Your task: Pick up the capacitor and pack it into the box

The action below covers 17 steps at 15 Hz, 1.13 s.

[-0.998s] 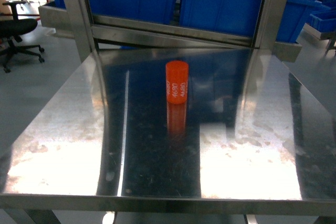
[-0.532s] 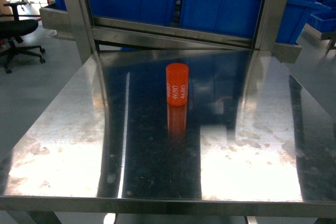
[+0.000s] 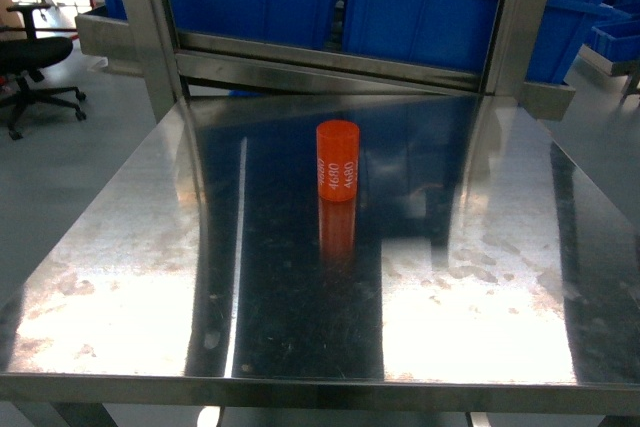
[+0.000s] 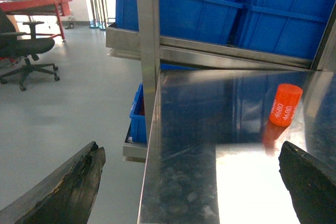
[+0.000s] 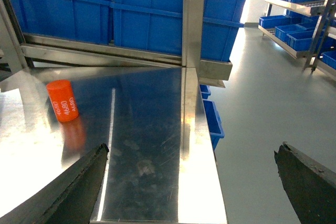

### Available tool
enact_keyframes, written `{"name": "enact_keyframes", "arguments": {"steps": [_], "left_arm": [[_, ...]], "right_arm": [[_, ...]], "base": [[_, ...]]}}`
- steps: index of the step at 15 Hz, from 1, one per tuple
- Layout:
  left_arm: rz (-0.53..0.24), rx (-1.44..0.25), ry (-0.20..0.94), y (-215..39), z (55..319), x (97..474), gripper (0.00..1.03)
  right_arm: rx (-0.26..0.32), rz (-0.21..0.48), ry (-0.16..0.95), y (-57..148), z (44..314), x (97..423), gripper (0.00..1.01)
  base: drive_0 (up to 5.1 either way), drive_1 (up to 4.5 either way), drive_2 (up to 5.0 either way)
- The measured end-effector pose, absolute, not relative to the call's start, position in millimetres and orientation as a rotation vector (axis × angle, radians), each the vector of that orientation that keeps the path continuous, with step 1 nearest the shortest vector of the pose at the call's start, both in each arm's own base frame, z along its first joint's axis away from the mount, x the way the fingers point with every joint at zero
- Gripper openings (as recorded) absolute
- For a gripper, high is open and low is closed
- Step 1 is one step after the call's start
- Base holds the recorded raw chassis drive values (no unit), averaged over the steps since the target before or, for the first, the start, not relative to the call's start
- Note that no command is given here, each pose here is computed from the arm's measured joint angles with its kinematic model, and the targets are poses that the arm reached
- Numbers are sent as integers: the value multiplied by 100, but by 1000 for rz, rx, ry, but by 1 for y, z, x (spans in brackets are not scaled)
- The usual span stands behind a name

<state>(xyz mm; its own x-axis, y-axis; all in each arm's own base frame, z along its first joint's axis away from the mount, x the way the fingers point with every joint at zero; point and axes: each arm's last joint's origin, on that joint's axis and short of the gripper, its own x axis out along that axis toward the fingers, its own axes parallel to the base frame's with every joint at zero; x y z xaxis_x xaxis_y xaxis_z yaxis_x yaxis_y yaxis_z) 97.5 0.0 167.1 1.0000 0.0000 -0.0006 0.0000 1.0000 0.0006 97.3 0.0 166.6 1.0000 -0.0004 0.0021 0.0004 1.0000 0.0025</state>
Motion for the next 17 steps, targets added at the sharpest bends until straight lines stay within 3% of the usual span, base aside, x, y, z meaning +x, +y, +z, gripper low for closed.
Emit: {"name": "enact_keyframes", "arguments": {"steps": [3, 6, 9, 11, 13, 17], "left_arm": [[-2, -23, -53, 10, 182, 130, 98], [-113, -66, -190, -22, 226, 234, 98], [-228, -68, -24, -88, 198, 341, 98], [-277, -69, -23, -120, 194, 381, 98], [-326, -67, -1, -144, 182, 408, 98], [-390, -18, 144, -175, 121, 432, 98]], "right_arm": [[2, 0, -2, 0, 167, 97, 98], [2, -1, -2, 0, 167, 97, 98], [2, 0, -2, 0, 167, 97, 98], [2, 0, -2, 0, 167, 97, 98], [2, 0, -2, 0, 167, 97, 98], [2, 0, -2, 0, 167, 97, 98]], "base": [[0, 0, 0], [0, 0, 0], [0, 0, 0], [0, 0, 0], [0, 0, 0], [0, 0, 0]]}}
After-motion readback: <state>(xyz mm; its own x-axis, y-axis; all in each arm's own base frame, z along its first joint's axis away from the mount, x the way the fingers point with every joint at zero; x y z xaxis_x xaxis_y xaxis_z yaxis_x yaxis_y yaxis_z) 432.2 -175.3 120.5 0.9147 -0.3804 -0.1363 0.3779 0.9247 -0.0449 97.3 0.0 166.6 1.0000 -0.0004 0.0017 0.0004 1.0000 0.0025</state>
